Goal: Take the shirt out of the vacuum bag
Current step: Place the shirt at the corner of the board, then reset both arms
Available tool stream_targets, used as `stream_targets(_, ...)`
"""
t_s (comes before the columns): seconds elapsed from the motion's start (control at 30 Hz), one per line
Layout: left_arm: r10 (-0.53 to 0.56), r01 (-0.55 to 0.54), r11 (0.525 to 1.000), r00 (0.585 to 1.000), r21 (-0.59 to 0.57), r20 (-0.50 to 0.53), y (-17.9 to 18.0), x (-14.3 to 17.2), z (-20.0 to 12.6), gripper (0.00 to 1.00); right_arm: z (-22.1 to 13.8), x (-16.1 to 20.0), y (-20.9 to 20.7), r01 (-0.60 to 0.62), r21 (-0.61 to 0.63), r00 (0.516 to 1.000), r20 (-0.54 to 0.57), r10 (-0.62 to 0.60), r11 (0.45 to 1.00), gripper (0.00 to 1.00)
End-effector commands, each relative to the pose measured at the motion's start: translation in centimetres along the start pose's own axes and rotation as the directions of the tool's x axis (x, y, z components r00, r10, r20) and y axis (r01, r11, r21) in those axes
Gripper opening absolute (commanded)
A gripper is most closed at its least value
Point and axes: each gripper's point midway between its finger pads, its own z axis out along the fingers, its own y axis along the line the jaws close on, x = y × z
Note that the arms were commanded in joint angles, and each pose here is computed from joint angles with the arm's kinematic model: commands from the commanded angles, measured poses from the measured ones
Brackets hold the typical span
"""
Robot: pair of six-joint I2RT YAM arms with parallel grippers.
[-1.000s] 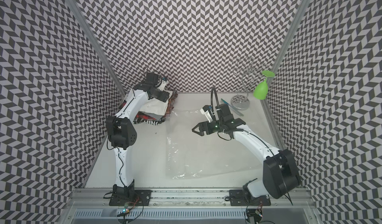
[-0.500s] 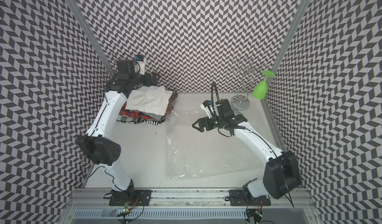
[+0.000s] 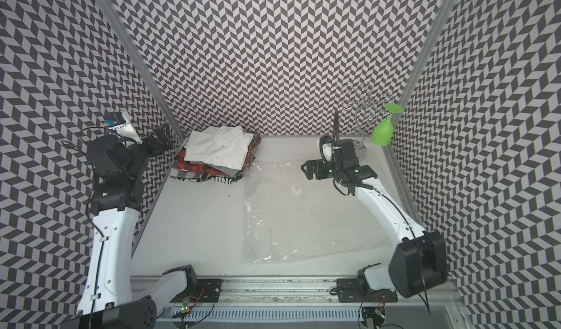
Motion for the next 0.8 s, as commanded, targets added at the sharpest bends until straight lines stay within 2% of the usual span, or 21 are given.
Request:
stream_targets(0.0, -0.079, 0.079, 0.995, 0.997, -0.052, 0.013, 1.8, 3.1, 0.5, 0.99, -2.4, -2.4, -3.5, -0.005, 0.151, 0.985, 0.171, -0.021, 0.989, 1.00)
stream_targets(0.13, -0.177, 0.181, 0.982, 0.982, -0.056, 0.061, 2.9, 7.0, -0.2, 0.99, -5.3, -3.3, -6.6, -0.019, 0.300, 0.948, 0.310, -0.079, 0.954, 1.00)
stream_targets(0.3, -0.219, 0.234, 0.968, 0.963, -0.087, 0.157, 5.0, 12.7, -1.9, 0.99, -7.8, -2.9, -9.9, -0.074, 0.414, 0.911, 0.397, -0.107, 0.907, 1.00)
stream_targets(0.37, -0.192, 0.206, 0.976, 0.966, -0.070, 0.174, 5.0, 14.5, -2.4, 0.99, -8.6, -2.3, -11.6, -0.132, 0.456, 0.897, 0.433, -0.090, 0.880, 1.00)
stream_targets(0.43, -0.111, 0.126, 0.989, 0.978, -0.077, 0.176, 5.0, 16.2, -2.8, 0.99, -9.2, -1.3, -13.2, -0.184, 0.487, 0.877, 0.473, -0.081, 0.854, 1.00)
stream_targets(0.6, 0.011, 0.003, 0.996, 0.987, -0.086, 0.163, 5.0, 20.4, -3.0, 0.99, -8.7, 1.9, -14.7, -0.200, 0.498, 0.811, 0.567, -0.143, 0.844, 1.00)
stream_targets(0.67, 0.035, -0.018, 0.995, 0.985, -0.099, 0.169, 5.0, 20.7, -2.6, 0.99, -8.2, 2.8, -15.1, -0.207, 0.500, 0.816, 0.563, -0.134, 0.841, 1.00)
stream_targets(0.77, 0.018, -0.010, 0.999, 0.985, -0.050, 0.173, 4.3, 21.9, -1.5, 0.99, -7.5, 4.6, -16.2, -0.196, 0.544, 0.831, 0.533, -0.156, 0.816, 1.00)
